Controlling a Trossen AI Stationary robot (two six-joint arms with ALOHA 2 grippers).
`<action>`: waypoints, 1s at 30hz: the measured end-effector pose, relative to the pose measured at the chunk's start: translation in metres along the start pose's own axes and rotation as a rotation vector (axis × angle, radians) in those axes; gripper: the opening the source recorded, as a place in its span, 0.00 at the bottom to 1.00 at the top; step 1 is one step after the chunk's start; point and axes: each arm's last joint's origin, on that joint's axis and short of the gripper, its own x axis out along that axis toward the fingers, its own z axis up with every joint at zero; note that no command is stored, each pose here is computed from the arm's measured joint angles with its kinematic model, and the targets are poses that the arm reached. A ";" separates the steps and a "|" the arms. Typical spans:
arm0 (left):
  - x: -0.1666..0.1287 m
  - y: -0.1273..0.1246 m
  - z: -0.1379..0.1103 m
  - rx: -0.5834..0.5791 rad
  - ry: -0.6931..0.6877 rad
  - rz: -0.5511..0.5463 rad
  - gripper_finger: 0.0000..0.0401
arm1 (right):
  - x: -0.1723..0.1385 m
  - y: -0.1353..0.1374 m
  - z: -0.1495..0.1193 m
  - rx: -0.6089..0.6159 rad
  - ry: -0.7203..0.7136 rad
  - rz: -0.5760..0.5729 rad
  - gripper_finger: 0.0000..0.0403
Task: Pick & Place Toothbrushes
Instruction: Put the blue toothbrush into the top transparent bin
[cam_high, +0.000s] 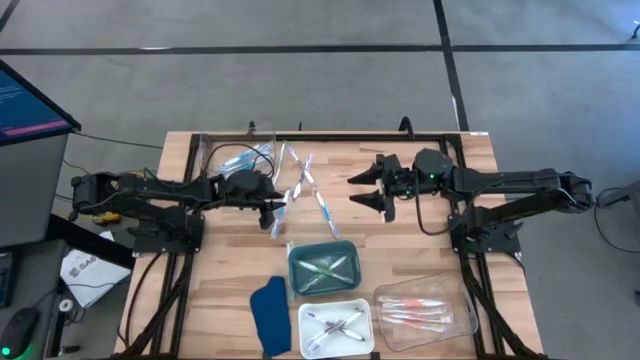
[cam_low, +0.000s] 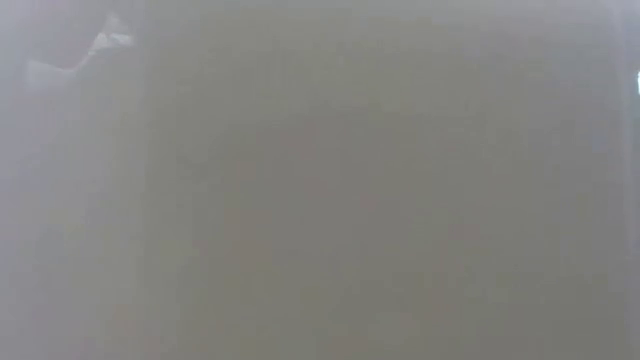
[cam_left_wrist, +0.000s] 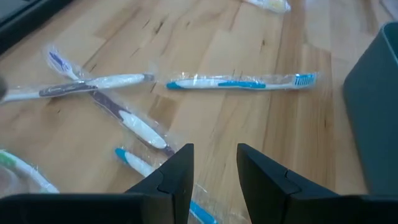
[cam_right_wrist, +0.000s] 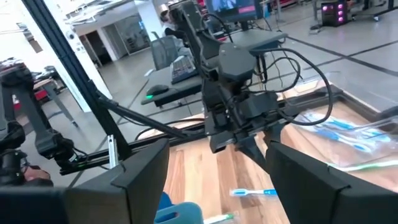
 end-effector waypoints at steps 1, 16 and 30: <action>0.000 0.000 0.000 0.000 0.007 0.000 0.29 | 0.000 0.000 0.000 0.000 0.000 0.000 0.65; -0.001 0.004 -0.009 0.123 0.098 0.105 0.29 | 0.000 0.001 -0.001 0.001 0.011 0.001 0.65; 0.032 -0.015 -0.020 0.619 0.108 -0.006 0.29 | 0.000 0.001 -0.001 -0.014 0.011 0.001 0.65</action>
